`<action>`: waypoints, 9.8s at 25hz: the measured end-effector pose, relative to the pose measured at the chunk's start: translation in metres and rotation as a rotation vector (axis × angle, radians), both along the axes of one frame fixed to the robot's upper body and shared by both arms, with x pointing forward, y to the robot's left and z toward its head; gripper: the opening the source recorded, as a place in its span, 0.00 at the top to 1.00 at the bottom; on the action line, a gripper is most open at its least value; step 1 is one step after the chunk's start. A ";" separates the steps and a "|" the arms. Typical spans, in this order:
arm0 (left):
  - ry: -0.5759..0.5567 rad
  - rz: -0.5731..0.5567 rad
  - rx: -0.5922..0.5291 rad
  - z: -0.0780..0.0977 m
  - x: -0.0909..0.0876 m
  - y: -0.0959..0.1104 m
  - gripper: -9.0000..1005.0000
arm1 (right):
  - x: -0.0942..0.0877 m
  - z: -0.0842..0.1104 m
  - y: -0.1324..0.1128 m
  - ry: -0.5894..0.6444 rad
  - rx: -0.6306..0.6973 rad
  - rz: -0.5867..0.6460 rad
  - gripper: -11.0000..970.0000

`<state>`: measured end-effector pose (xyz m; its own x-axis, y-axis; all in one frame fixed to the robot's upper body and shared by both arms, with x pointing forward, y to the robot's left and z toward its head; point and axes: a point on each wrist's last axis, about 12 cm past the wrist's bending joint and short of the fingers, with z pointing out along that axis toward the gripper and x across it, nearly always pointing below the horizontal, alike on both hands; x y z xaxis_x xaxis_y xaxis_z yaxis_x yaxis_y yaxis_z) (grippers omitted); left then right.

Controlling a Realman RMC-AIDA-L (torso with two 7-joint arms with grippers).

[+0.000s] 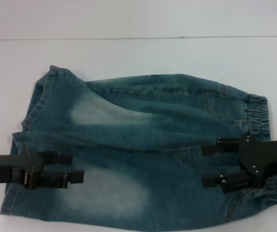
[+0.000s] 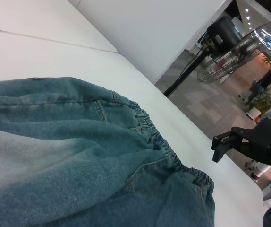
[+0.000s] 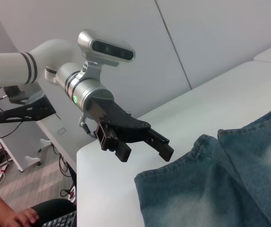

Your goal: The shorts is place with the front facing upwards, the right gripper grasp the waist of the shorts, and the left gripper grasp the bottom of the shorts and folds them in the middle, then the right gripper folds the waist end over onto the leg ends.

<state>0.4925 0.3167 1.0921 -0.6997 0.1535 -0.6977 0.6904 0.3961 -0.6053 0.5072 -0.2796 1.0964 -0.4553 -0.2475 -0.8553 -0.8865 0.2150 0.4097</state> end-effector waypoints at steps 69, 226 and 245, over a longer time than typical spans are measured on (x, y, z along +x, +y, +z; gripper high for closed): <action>0.274 0.178 0.363 -0.012 -0.025 0.066 0.19 | 0.008 -0.004 0.012 -0.058 0.003 0.005 0.03; 0.102 0.167 0.137 0.018 0.038 0.021 0.94 | 0.039 0.026 -0.030 0.345 -0.662 0.076 0.97; -0.023 0.487 0.058 0.031 0.078 0.041 0.94 | 0.008 0.015 -0.091 0.155 -0.118 -0.324 0.97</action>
